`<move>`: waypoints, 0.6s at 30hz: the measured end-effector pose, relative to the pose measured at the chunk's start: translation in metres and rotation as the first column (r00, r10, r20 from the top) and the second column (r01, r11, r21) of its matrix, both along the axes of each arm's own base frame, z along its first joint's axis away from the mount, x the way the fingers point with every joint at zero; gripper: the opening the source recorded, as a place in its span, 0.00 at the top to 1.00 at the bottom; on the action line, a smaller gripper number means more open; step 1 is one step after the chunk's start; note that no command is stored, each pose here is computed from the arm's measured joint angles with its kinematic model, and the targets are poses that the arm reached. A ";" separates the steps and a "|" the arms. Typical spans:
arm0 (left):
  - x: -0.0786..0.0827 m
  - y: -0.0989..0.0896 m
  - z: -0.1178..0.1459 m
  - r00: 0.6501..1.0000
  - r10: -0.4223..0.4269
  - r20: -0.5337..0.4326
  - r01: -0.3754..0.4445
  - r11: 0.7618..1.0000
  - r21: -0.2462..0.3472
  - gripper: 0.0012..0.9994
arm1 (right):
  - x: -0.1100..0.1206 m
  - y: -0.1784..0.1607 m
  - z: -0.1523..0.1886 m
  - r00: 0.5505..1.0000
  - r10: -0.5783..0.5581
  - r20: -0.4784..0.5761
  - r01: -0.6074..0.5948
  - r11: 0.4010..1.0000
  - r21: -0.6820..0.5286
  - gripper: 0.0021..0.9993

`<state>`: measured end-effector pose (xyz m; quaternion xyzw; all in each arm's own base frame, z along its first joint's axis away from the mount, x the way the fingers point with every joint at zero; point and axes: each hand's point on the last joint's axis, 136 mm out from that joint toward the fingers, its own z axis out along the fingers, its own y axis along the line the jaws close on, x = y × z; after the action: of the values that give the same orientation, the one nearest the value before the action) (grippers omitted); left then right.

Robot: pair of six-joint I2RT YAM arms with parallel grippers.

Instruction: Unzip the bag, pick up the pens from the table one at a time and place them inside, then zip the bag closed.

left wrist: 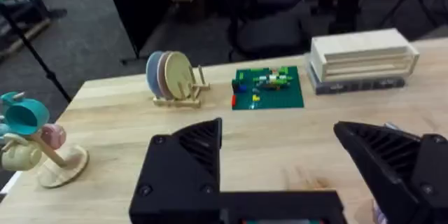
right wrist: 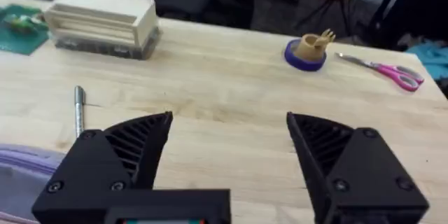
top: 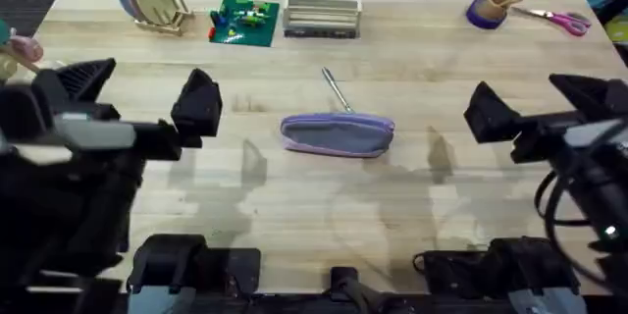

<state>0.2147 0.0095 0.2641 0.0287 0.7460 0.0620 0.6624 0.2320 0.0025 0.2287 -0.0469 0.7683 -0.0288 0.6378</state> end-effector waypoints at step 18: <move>0.052 -0.002 -0.002 0.914 -0.012 -0.405 0.014 1.000 0.002 0.01 | 0.050 0.014 -0.002 0.923 0.078 -0.376 -0.068 0.997 0.040 0.00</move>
<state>0.2666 0.0079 0.2620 0.0475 0.8666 0.0521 0.4940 0.2816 0.0161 0.2271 -0.0717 0.8745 0.0144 0.4795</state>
